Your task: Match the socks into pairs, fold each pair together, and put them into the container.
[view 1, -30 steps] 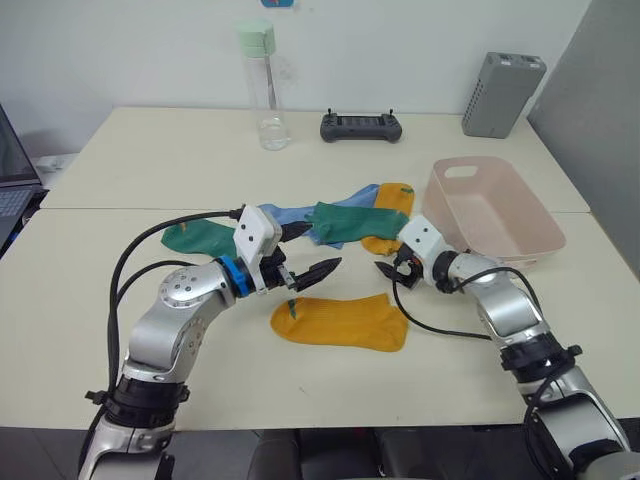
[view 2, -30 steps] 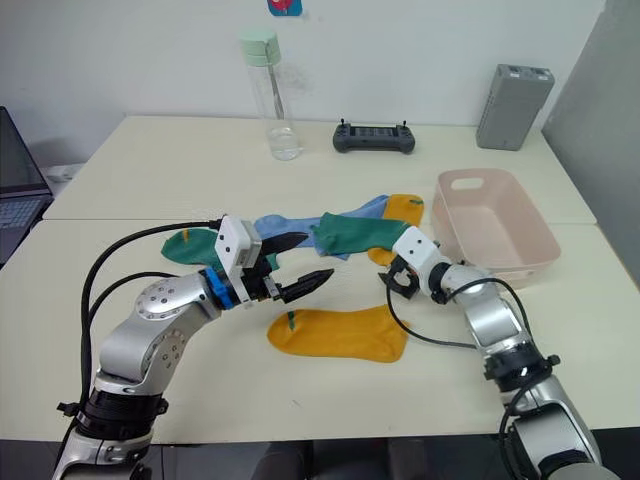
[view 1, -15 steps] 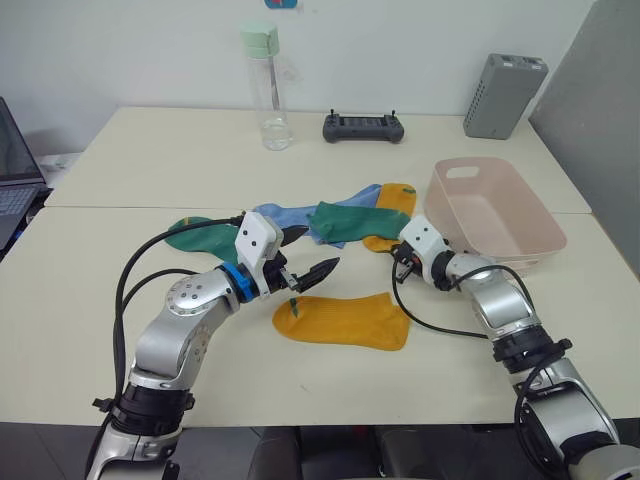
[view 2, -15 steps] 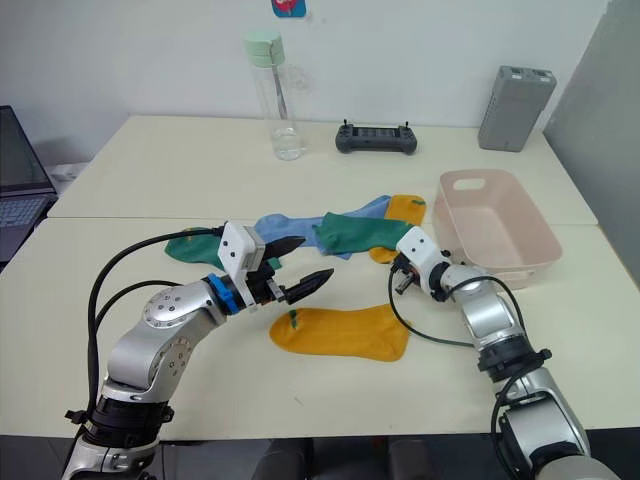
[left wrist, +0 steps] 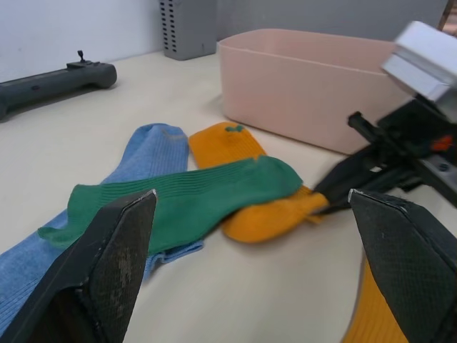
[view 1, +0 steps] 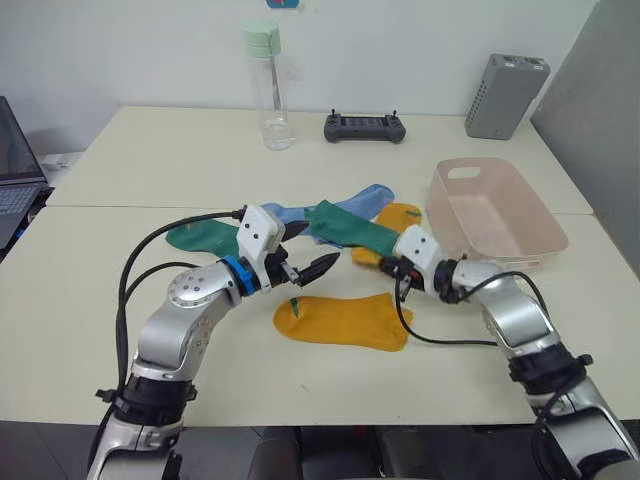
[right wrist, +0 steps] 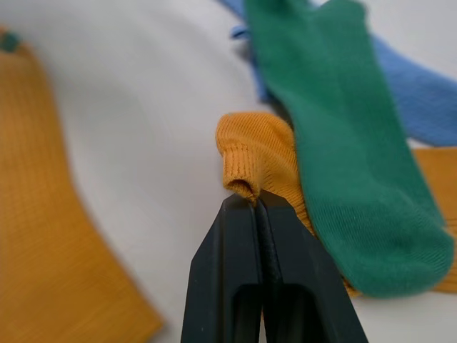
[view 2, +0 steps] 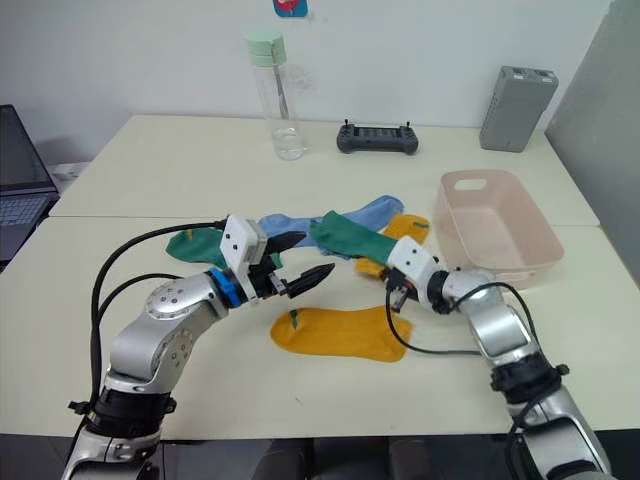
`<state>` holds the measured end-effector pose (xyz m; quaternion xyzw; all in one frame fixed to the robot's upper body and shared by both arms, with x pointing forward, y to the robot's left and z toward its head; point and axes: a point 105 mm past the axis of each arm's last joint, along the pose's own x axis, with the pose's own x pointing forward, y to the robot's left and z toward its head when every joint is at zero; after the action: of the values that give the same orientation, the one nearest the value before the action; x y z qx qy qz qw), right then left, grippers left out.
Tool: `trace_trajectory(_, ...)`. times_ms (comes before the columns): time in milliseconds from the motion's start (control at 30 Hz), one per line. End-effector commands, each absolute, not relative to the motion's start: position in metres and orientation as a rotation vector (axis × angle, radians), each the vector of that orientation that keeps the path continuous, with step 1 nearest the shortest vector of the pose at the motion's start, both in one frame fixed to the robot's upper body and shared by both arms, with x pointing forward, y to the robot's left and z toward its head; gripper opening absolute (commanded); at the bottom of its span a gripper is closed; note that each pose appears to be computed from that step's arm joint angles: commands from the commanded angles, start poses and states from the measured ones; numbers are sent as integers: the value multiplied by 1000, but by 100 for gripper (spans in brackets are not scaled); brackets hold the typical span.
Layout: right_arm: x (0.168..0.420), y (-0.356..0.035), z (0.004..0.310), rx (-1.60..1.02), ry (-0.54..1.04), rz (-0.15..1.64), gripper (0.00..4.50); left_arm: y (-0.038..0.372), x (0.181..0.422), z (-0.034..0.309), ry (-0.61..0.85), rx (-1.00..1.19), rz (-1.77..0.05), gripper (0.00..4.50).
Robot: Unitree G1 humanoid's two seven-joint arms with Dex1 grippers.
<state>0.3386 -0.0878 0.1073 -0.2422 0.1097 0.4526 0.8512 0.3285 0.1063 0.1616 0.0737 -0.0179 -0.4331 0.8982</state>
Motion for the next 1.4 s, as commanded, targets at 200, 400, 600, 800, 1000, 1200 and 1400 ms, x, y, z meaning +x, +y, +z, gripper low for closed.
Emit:
trace_trajectory(200, 328, -84, 125, -508, 198, 979, 5, 96, 339, 146, -50, 332, -980, 450)
trace_trajectory(400, 324, -89, 131, -499, 192, 966, 5, 93, 345, 151, -70, 308, -996, 450)
trace_trajectory(600, 335, -98, 158, -474, 129, 901, 5, 88, 344, 151, -80, 324, -1020, 450)
trace_trajectory(800, 358, -113, 193, -458, 30, 799, 5, 87, 348, 156, -102, 318, -1006, 450)
trace_trajectory(1000, 377, -125, 237, -463, -128, 693, 5, 94, 351, 163, -117, 307, -979, 450)
trace_trajectory(1200, 378, -118, 268, -409, -266, 693, 5, 102, 351, 164, -115, 301, -958, 450)
trace_trajectory(1400, 377, -115, 290, -381, -390, 665, 5, 102, 349, 168, -125, 287, -958, 450)
